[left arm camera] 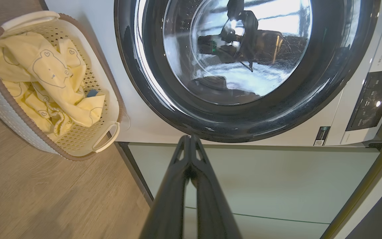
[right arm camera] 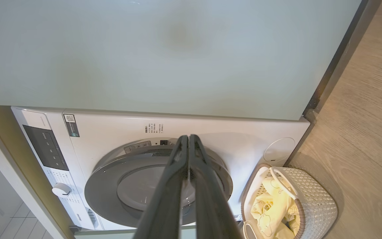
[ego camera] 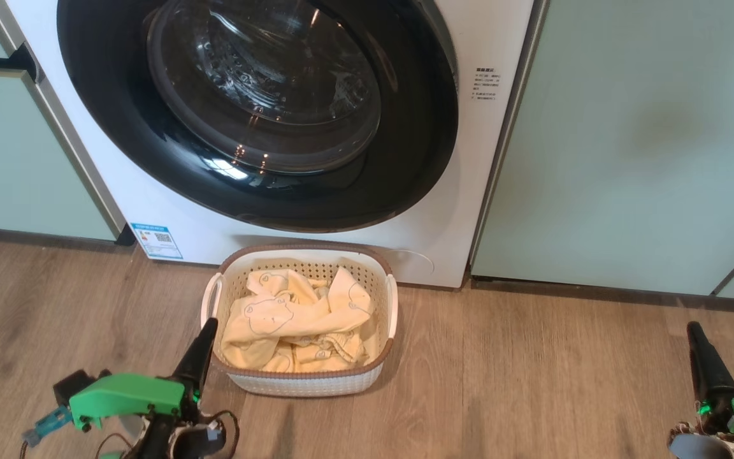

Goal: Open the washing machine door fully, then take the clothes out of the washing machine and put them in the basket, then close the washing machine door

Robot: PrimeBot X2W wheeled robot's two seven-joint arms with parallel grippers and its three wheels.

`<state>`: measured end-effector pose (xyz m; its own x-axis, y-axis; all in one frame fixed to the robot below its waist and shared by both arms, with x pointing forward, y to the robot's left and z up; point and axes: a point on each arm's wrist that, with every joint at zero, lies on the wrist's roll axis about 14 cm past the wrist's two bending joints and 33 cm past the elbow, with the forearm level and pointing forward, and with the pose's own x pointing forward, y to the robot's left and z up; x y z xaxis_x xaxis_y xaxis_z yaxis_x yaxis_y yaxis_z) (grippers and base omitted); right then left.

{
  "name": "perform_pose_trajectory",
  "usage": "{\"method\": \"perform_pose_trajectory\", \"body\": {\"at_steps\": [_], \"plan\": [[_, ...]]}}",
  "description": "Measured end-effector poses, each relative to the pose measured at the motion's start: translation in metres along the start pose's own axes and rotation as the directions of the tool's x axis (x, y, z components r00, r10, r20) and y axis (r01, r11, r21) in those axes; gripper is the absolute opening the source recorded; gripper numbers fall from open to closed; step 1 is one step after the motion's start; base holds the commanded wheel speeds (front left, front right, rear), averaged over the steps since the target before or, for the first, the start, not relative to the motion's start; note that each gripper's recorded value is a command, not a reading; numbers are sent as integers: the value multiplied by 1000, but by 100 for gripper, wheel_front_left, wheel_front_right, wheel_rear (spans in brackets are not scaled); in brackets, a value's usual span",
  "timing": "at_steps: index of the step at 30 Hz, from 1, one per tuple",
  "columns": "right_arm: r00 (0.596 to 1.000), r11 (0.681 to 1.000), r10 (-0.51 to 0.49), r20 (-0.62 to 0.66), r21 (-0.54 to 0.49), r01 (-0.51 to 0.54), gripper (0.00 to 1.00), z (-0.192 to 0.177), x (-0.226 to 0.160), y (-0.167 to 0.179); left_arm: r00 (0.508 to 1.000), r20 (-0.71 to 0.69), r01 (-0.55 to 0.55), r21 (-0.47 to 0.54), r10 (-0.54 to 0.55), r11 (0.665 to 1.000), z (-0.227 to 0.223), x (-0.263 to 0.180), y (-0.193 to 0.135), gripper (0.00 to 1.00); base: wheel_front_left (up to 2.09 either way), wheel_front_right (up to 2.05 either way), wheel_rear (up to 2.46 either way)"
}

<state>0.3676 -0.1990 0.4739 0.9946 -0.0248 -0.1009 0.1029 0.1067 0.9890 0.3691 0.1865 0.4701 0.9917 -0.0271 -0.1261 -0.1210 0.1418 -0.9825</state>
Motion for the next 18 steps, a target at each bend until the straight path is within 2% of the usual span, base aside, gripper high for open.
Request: {"method": "perform_pose_trajectory", "body": {"at_steps": [10, 18], "plan": [[1000, 994, -7, 3, 106, 7, 0, 4, 0, -3, 1000, -3, 27, -117, -28, 993, 1, 4, -6, 0, 0, 0, 0], [1000, 992, 11, 1, 124, -11, 0, 4, 5, 3, 1000, 2, 28, -139, -28, 990, 2, 4, -6, 0, 0, 0, 0]]}}
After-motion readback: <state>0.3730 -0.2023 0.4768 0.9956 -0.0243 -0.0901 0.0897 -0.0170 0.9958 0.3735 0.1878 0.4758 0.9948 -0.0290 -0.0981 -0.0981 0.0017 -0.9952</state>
